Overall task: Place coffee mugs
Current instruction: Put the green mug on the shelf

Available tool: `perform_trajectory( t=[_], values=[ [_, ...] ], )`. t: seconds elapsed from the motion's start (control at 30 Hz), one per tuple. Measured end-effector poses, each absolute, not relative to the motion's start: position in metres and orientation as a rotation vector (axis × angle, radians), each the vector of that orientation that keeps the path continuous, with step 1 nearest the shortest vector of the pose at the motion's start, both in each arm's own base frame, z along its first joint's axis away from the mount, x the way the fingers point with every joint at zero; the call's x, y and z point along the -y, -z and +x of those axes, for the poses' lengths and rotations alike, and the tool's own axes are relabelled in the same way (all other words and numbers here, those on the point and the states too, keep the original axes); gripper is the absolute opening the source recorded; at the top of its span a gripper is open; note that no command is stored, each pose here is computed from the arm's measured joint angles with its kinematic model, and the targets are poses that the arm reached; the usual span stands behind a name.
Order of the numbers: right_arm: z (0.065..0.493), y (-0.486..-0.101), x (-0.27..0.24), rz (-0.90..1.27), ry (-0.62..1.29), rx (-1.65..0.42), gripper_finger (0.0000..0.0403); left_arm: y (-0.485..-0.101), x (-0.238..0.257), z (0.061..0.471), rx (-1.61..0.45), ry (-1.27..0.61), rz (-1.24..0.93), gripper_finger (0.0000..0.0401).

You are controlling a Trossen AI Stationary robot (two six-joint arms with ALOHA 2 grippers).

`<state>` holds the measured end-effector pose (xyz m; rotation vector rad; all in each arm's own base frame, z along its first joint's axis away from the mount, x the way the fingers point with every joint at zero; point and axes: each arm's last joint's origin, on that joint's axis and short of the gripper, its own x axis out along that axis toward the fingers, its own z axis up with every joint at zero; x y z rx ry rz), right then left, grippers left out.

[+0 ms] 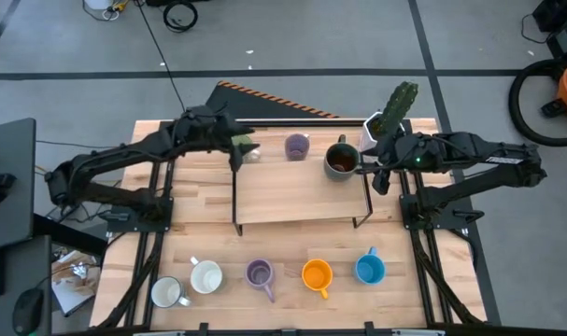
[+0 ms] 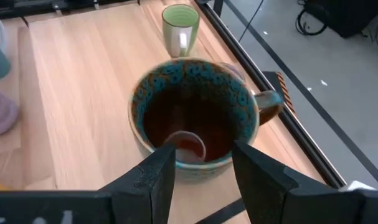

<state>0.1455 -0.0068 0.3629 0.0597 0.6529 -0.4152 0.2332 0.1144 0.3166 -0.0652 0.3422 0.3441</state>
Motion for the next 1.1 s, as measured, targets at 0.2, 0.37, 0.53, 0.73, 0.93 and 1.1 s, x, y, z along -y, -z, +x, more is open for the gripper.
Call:
perform_trajectory(
  t=[0.2,0.37,0.53,0.73,0.93,1.1],
  values=[
    [0.148,-0.362,0.004,0.046,0.41,-0.654,0.0165,-0.313,-0.147,0.217,-0.33,-0.405,-0.184,0.0214],
    [0.147,-0.362,0.003,0.038,0.402,-0.654,0.0165,-0.307,-0.162,0.204,-0.358,-0.389,-0.285,0.0196],
    [0.146,-0.363,0.003,0.036,0.4,-0.649,0.0165,-0.3,-0.164,0.198,-0.432,-0.402,-0.336,0.019],
    [0.14,-0.365,0.003,0.033,0.39,-0.649,0.0165,-0.298,-0.164,0.198,-0.453,-0.439,-0.331,0.019],
    [0.127,-0.369,0.004,0.036,0.387,-0.615,0.0165,-0.288,-0.173,0.19,-0.535,-0.551,-0.358,0.0186],
    [0.126,-0.372,0.004,0.031,0.38,-0.589,0.0165,-0.286,-0.178,0.184,-0.555,-0.588,-0.375,0.0177]
  ],
)
